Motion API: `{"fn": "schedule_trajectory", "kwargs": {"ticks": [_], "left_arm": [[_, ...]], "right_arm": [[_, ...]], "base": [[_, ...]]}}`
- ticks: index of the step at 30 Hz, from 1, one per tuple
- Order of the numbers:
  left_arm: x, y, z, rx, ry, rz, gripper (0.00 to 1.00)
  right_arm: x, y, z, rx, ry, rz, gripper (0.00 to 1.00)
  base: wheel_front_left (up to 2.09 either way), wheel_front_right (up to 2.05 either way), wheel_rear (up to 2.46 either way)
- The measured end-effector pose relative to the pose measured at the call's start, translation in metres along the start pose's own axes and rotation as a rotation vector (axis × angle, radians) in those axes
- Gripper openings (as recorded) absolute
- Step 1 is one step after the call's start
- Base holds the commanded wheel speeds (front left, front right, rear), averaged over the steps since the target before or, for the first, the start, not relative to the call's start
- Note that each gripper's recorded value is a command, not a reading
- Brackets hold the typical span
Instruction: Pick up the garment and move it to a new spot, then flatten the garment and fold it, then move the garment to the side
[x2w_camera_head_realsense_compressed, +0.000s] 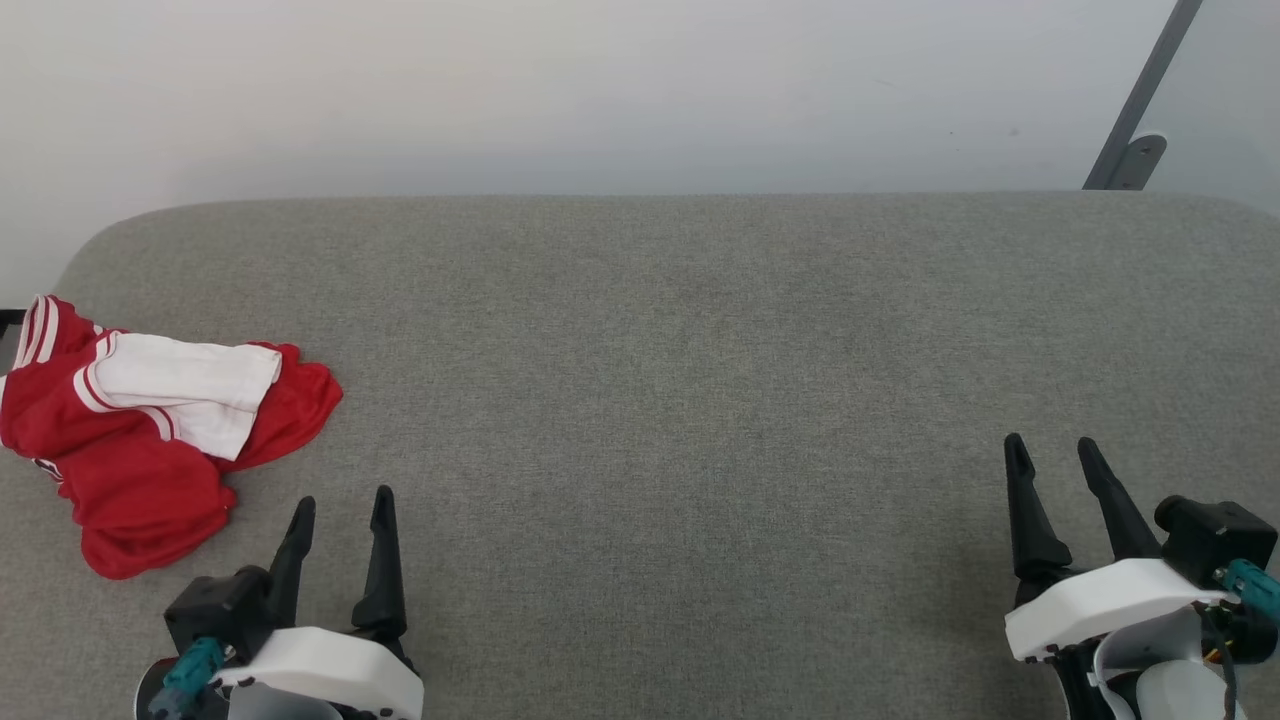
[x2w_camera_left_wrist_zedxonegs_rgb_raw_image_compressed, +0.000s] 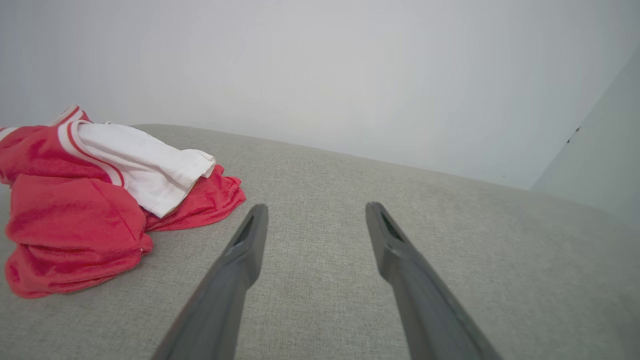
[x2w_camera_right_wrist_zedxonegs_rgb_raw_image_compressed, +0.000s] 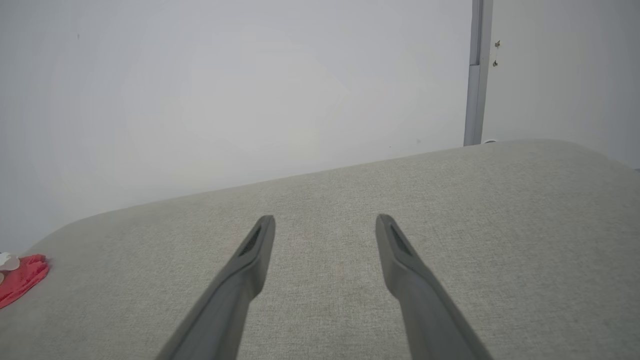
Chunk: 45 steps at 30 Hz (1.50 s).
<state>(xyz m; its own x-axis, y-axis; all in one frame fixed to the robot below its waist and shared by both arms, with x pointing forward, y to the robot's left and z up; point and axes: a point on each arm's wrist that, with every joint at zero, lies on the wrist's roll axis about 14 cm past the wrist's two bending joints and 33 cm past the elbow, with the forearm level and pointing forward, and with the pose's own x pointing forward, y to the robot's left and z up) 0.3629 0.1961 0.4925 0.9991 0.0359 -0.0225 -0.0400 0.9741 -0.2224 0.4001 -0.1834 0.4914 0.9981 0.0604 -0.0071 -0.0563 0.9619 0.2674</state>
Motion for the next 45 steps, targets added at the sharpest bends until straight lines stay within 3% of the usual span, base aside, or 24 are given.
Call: {"fn": "schedule_trajectory", "kwargs": {"ticks": [30, 40, 45], "left_arm": [[-0.008, 0.010, 0.000, 0.110, -0.041, -0.023, 1.00], [-0.029, 0.045, 0.011, 0.184, -0.072, 0.089, 1.00], [-0.053, 0.072, 0.015, 0.195, -0.080, 0.193, 1.00]], "right_arm": [[0.003, 0.009, 0.003, -0.070, -0.050, 0.020, 1.00], [0.019, 0.063, -0.011, -0.119, -0.027, 0.183, 1.00], [0.028, 0.112, -0.022, -0.118, -0.007, 0.320, 1.00]], "base": [[0.00, 0.00, 0.00], [0.00, 0.00, 0.00], [0.00, 0.00, 0.00]]}}
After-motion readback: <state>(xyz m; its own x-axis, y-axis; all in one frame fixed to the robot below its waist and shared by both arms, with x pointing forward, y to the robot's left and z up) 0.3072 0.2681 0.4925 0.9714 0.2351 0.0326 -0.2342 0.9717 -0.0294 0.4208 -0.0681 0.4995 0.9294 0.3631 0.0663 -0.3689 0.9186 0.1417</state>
